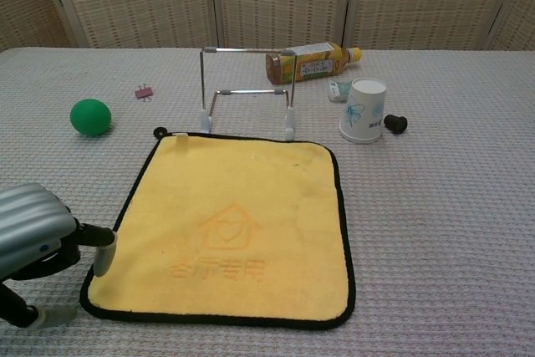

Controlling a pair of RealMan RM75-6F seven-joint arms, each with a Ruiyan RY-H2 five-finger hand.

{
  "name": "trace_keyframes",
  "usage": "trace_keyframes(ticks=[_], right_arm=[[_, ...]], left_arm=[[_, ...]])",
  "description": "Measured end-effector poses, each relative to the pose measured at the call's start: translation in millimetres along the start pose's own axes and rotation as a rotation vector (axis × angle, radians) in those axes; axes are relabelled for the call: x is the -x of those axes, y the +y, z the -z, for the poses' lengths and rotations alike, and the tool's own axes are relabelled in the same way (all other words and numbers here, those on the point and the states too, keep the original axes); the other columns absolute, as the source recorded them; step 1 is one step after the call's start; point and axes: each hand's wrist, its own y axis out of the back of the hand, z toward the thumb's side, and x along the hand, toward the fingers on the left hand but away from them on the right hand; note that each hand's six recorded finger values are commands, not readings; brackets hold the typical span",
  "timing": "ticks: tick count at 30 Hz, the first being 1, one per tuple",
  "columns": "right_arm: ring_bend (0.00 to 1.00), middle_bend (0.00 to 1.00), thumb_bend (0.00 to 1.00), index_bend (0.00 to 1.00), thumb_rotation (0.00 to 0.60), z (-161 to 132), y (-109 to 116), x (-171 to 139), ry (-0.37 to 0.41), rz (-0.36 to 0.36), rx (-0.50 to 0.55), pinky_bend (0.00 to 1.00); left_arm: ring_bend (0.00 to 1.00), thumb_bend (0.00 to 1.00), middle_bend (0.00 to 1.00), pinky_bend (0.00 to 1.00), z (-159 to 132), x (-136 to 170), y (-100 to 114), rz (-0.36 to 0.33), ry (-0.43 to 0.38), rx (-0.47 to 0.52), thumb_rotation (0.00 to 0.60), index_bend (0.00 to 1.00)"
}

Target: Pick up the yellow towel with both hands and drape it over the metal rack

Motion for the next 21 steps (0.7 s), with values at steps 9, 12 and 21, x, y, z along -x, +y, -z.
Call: trace_keyframes(ticks=[9, 12, 21], right_arm=[[0.08, 0.16, 0.31, 0.09, 0.600, 2, 1, -2, -0.004, 0.003, 0.000, 0.12], [0.08, 0.16, 0.31, 0.09, 0.600, 2, 2, -3, -0.005, 0.007, 0.001, 0.12], [0.08, 0.16, 0.31, 0.09, 0.600, 5, 2, -5, -0.012, 0.012, 0.003, 0.12]], left_arm=[[0.83, 0.21, 0.98, 0.99, -8, -8, -3, 0.004, -0.001, 0.017, 0.600, 0.50], [0.83, 0.21, 0.98, 0.99, -10, -12, -2, -0.002, -0.003, 0.023, 0.600, 0.50], [0.83, 0.23, 0.98, 0.99, -13, -20, -3, 0.001, 0.000, 0.053, 0.600, 0.51]])
